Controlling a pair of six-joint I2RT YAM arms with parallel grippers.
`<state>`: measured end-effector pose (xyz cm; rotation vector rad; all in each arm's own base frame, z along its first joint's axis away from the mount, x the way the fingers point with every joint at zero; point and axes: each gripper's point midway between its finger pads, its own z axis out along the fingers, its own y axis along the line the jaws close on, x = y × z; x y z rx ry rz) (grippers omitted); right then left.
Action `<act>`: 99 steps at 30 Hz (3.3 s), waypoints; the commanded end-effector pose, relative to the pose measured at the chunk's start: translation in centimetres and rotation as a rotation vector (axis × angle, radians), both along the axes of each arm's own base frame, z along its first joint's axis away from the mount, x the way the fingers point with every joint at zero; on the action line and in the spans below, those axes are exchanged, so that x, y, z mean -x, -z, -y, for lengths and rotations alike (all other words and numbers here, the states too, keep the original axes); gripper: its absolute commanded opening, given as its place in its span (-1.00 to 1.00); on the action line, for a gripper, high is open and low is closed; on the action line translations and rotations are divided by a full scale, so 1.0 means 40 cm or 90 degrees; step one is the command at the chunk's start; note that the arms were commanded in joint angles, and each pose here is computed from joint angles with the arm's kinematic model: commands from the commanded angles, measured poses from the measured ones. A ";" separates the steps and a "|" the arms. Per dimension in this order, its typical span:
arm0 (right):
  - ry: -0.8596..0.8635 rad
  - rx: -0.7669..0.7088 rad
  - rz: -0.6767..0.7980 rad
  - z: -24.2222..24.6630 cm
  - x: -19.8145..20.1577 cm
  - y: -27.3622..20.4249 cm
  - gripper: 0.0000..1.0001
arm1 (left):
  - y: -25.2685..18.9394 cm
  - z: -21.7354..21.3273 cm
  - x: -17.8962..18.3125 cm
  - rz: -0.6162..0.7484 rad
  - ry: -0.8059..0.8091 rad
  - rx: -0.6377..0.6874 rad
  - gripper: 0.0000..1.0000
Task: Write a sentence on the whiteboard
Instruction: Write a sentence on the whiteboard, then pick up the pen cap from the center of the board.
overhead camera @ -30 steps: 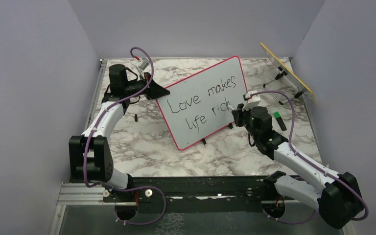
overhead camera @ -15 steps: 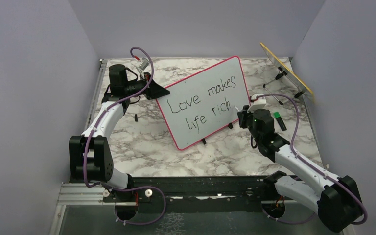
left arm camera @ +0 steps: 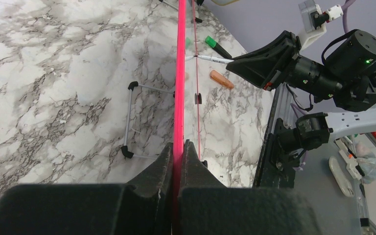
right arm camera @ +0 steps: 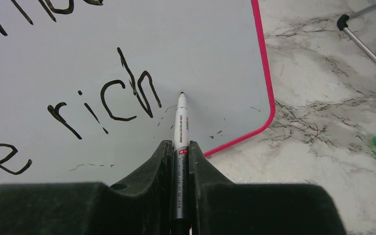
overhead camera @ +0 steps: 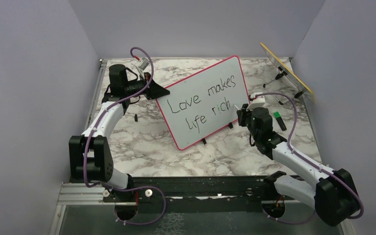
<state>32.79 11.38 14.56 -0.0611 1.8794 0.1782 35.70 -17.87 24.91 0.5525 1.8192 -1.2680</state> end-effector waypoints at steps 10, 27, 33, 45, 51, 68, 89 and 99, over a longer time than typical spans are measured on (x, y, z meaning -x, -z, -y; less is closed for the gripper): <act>-0.001 -0.021 0.031 0.007 0.014 -0.072 -0.99 | 0.077 -0.018 -0.018 -0.033 -0.039 -0.042 -1.00; -0.005 -0.019 0.120 0.057 0.095 -0.256 -0.99 | -0.099 -0.065 -0.044 -0.022 -0.176 -0.060 0.08; -0.005 -0.015 0.143 0.069 0.113 -0.300 -0.98 | -0.166 -0.121 -0.037 -0.004 -0.271 -0.086 0.84; -0.007 0.003 0.156 0.086 0.137 -0.334 -0.98 | -0.099 -0.334 -0.002 -0.050 -0.586 -0.209 0.98; -0.005 -0.001 0.168 0.092 0.147 -0.346 -0.98 | 0.057 -0.458 0.012 -0.167 -0.716 -0.296 0.95; 0.001 -0.021 0.182 0.098 0.159 -0.347 -0.98 | 0.433 -0.475 -0.003 -0.404 -0.670 -0.471 0.52; 0.019 -0.013 0.177 0.109 0.154 -0.337 -0.99 | 0.571 -0.452 -0.031 -0.487 -0.582 -0.558 -0.35; 0.013 -0.016 0.180 0.104 0.154 -0.341 -0.99 | 0.583 -0.417 -0.002 -0.494 -0.535 -0.579 -0.70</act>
